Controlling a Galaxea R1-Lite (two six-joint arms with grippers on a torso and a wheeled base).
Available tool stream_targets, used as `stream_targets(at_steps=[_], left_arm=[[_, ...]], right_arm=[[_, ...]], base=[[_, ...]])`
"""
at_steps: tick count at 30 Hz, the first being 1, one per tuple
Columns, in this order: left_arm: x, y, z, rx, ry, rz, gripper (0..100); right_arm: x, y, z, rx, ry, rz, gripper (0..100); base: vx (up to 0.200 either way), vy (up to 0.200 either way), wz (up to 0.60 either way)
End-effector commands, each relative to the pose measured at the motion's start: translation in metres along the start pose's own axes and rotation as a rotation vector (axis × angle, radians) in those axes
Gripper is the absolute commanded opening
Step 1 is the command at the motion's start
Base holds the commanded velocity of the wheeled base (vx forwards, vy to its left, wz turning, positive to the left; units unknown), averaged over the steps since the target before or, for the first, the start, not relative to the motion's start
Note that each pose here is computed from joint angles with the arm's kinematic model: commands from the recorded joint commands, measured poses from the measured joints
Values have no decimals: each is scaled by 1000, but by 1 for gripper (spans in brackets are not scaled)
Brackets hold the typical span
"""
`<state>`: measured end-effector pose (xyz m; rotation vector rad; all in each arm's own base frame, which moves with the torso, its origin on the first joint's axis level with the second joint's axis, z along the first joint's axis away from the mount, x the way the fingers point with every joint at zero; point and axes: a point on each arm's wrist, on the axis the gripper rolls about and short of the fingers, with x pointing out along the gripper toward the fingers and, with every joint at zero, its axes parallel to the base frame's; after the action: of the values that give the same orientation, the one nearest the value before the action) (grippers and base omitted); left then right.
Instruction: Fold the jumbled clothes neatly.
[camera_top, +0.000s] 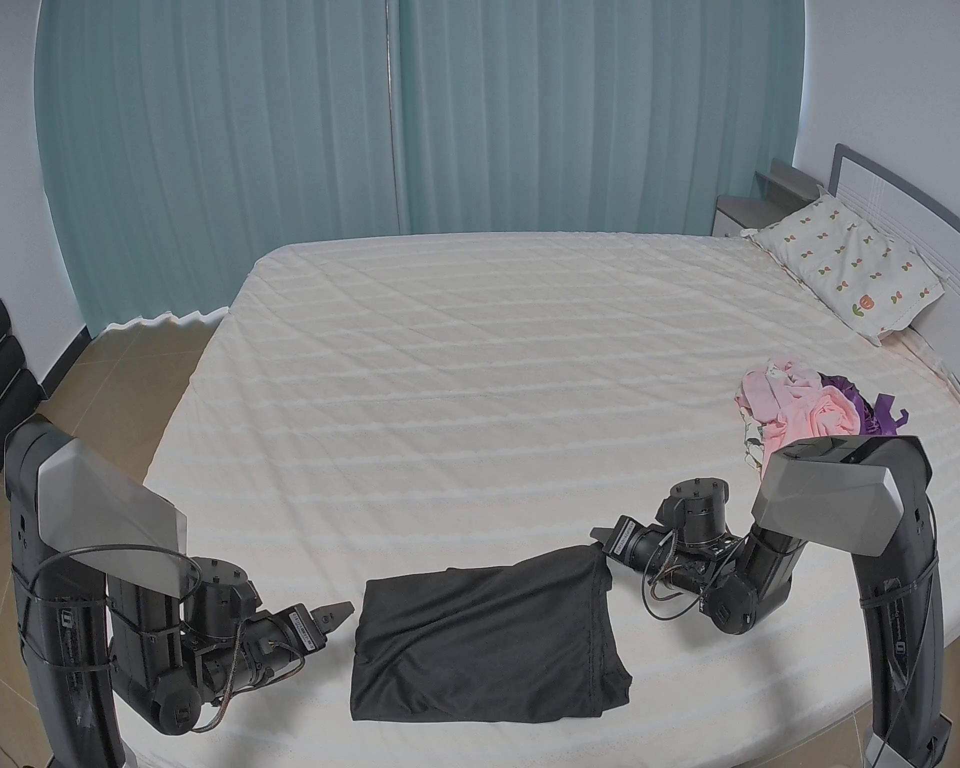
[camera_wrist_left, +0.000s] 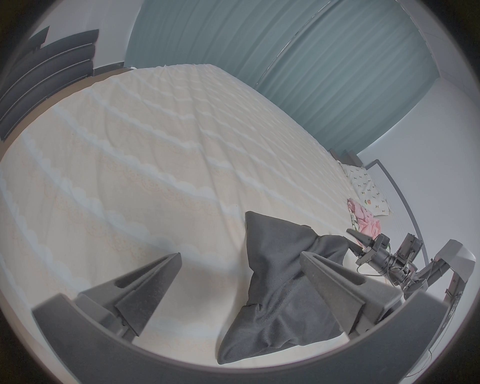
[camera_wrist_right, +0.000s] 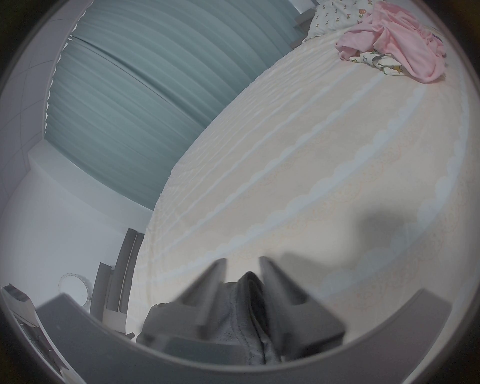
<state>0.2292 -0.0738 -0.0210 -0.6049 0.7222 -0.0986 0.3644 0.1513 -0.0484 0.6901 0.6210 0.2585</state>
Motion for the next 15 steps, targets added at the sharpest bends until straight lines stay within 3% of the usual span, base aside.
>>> stream_targets(at_steps=[1,7,15], left_arm=[[0,-1,-1,10,-6,-7,100],[0,-3,-4,16,5,-9,100],[2,-1,-7,22,11,4,100]], right_arm=[[-1,1,-1,-5,-3,8,100],[-31,4,8,-37,-32,45,100],[-79,-5,-24,-195,127,178,100]], base=[[0,0,0],[0,0,0],[-200,0,0]])
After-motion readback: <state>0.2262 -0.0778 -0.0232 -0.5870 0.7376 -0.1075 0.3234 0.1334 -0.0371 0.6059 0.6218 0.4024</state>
